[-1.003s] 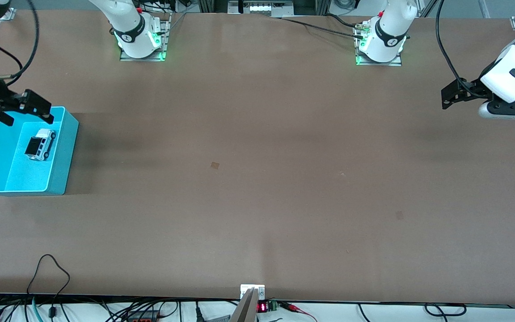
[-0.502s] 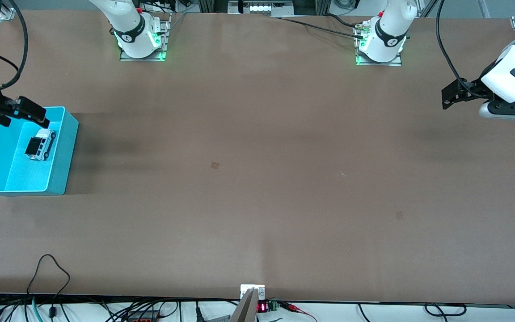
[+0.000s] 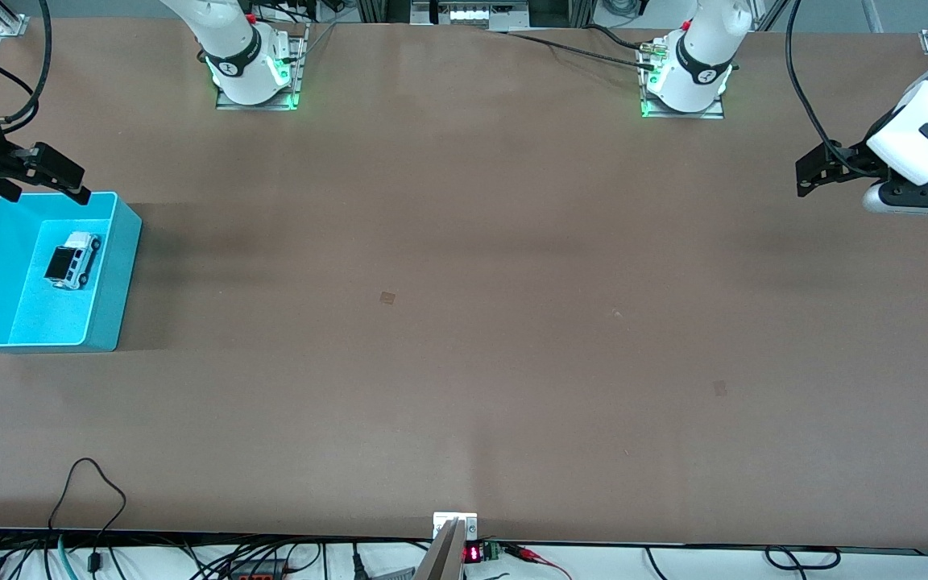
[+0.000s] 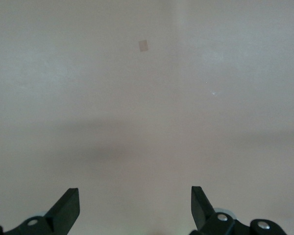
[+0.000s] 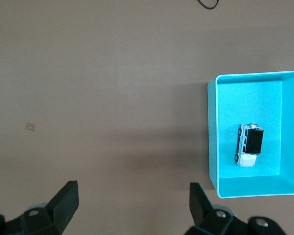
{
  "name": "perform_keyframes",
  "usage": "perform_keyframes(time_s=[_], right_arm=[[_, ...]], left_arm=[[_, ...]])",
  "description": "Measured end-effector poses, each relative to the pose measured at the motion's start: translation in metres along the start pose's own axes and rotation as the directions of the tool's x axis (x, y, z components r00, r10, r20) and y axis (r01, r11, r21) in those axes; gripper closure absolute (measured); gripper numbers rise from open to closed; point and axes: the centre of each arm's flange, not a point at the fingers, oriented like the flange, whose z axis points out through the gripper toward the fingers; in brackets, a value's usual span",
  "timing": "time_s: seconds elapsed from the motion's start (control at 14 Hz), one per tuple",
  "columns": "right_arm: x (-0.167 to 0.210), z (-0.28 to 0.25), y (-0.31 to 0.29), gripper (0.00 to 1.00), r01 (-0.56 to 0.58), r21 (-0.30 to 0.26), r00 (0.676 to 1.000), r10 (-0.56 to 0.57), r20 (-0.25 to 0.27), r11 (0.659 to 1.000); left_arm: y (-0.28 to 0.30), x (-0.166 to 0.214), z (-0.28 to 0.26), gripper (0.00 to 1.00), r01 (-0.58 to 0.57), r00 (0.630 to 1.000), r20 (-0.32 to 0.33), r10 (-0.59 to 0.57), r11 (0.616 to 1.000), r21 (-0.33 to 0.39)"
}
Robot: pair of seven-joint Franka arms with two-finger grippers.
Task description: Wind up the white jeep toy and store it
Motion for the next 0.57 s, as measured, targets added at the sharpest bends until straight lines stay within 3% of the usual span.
perform_keyframes(time_s=[0.57], right_arm=[[0.0017, -0.0013, -0.0041, 0.0, 0.016, 0.0, 1.0, -0.016, -0.009, 1.0]], left_arm=[[0.0023, -0.0014, 0.0004, 0.0, -0.004, 1.0, 0.011, 0.004, 1.0, 0.001]])
